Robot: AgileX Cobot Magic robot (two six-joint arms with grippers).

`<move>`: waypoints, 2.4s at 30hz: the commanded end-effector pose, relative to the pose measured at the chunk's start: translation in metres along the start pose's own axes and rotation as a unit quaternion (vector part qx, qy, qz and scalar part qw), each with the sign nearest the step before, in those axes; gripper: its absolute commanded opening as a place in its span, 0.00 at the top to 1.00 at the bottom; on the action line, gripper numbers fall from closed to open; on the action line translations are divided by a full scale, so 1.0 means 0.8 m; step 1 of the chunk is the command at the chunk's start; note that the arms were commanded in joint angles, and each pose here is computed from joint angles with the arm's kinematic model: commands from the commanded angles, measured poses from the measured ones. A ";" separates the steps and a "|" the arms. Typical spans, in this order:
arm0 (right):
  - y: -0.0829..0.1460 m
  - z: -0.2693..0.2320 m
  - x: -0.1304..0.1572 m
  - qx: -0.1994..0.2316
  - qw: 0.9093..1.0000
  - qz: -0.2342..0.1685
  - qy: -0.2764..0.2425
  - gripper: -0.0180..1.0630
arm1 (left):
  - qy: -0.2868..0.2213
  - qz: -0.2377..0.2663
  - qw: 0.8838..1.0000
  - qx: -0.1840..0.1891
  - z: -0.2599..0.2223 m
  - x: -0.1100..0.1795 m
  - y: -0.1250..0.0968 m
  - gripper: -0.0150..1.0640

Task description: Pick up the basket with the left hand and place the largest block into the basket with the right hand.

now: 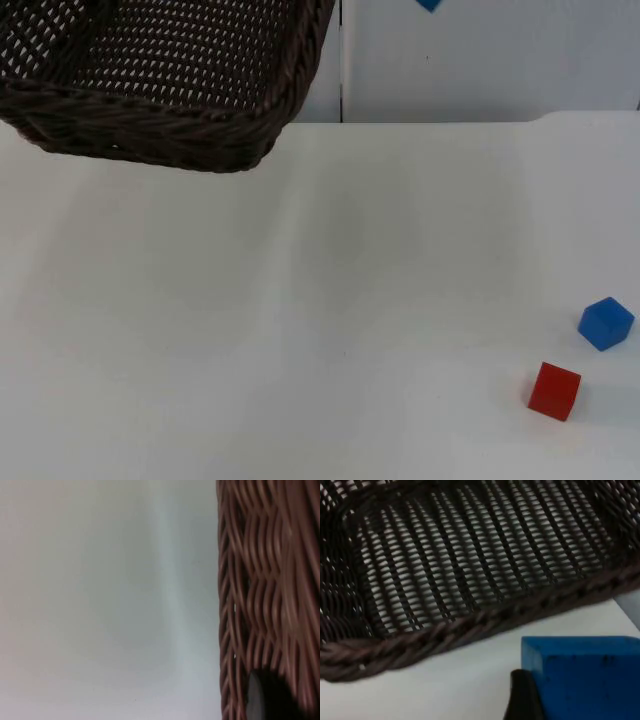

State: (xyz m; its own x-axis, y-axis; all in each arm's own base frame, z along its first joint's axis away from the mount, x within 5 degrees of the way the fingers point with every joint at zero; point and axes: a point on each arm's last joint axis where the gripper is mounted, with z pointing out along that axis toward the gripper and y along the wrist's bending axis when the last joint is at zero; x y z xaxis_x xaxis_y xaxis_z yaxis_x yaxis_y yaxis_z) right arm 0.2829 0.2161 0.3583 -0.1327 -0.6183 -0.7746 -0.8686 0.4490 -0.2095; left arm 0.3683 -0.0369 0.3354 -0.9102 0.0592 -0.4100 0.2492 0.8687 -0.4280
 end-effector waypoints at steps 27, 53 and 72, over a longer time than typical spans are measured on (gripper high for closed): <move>-0.013 0.162 -0.064 -0.004 1.000 0.019 0.000 0.98 | 0.013 -0.020 1.000 0.016 0.019 -0.003 0.008 0.99; -0.016 0.193 -0.053 0.006 0.999 0.038 -0.015 0.15 | 0.013 -0.019 1.000 0.016 0.019 -0.003 0.008 0.99; -0.050 0.012 -0.108 0.044 0.991 0.097 -0.081 0.10 | 0.022 -0.024 0.999 0.022 0.030 -0.004 0.013 0.99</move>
State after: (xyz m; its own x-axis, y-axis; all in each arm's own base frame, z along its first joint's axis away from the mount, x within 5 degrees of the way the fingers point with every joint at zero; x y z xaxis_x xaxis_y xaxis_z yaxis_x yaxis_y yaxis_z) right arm 0.3384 0.2652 0.4193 -0.1937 -0.4168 -0.8881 -0.7909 0.6019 -0.1100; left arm 0.3820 -0.0360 0.3082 -0.9373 0.0620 -0.3429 0.2184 0.8714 -0.4393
